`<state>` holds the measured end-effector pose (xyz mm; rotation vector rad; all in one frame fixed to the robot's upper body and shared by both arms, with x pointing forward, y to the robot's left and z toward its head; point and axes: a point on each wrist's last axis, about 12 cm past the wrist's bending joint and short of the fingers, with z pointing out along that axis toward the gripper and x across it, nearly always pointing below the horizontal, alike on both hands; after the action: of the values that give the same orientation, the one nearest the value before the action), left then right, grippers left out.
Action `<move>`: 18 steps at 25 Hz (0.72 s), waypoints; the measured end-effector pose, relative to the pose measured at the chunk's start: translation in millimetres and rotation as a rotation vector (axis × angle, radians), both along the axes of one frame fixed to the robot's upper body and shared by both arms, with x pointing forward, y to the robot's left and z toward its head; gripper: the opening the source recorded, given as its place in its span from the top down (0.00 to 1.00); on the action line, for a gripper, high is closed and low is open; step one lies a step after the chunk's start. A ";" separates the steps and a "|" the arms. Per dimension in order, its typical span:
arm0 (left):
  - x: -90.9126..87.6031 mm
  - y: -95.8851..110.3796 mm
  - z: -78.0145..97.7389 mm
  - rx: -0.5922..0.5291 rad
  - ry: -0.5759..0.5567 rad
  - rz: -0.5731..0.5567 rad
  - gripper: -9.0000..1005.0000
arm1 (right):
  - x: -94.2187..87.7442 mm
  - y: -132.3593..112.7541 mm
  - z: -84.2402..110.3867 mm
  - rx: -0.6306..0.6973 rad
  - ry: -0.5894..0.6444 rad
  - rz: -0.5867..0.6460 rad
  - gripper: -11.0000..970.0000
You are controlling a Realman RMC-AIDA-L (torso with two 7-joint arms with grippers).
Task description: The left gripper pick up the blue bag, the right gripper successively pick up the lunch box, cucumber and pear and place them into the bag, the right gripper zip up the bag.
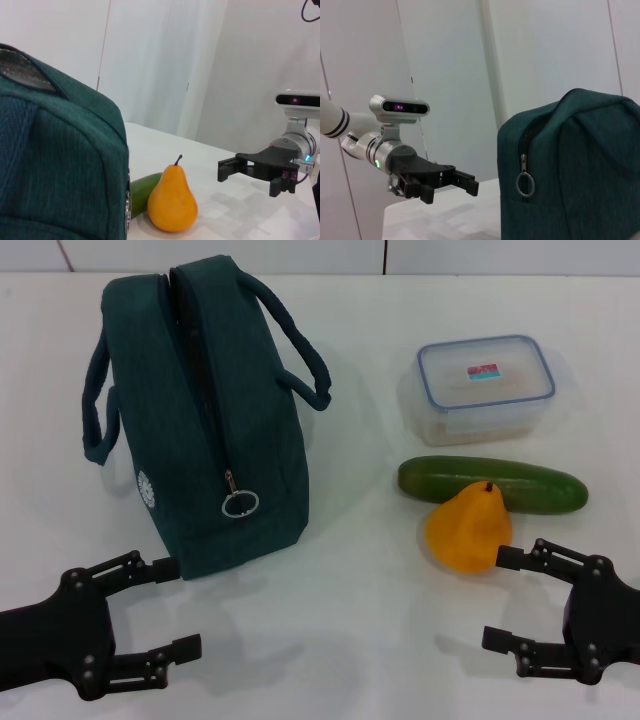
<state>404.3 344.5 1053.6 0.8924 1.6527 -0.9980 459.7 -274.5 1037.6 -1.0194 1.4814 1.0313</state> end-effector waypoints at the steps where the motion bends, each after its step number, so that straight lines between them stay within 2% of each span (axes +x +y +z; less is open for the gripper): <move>1: 0.0 0.1 0.0 0.000 0.000 0.000 0.12 | 0.0 0.0 0.0 0.000 0.000 0.000 0.10; 14: 0.6 0.4 0.5 -0.004 0.009 0.001 0.12 | -0.2 0.1 0.1 0.001 0.000 0.002 0.10; 18: 4.2 6.6 5.8 -0.061 0.122 0.049 0.12 | -0.1 0.0 0.3 0.002 -0.001 0.000 0.10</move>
<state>408.5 351.1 1059.4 0.7591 1.7282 -1.0815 459.7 -274.5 1037.8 -1.0186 1.4795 1.0325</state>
